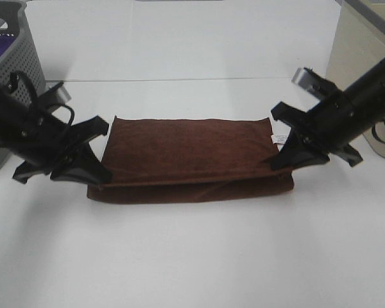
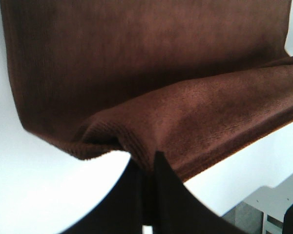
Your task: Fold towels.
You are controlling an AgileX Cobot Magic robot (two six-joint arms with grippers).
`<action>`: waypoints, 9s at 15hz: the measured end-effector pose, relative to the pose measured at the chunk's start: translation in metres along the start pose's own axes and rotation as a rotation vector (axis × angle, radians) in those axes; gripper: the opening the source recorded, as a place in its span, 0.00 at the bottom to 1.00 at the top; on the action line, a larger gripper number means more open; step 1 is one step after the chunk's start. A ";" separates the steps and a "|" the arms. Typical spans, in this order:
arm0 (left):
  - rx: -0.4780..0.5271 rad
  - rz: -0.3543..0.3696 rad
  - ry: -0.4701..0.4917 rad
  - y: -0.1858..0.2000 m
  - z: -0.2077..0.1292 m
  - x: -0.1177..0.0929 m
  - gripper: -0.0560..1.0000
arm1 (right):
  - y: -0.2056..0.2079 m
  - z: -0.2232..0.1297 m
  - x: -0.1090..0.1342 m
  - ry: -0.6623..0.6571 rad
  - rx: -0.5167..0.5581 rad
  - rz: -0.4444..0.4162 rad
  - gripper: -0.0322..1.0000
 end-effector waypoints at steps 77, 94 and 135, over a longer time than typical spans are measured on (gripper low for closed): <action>-0.242 -0.050 -0.049 -0.097 0.126 -0.112 0.10 | 0.016 0.124 -0.014 0.086 -0.035 -0.245 0.86; -0.350 0.121 -0.141 0.002 0.180 -0.049 0.68 | -0.014 0.118 0.111 0.219 -0.107 0.332 0.86; -0.278 0.497 -0.305 0.215 -0.141 -0.020 0.68 | 0.131 -0.147 0.034 0.231 -0.145 -0.382 0.85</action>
Point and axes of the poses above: a point on each arm's last joint axis where the gripper is mounted, y pointing back along that axis away from the gripper, x along the wrist's bending axis when the last joint is at zero, z = x × y, the point moved 4 cm from there along -y, pointing out along that axis toward the gripper, and after that the axes turned 4 degrees about -y, right-handed, at the moved point
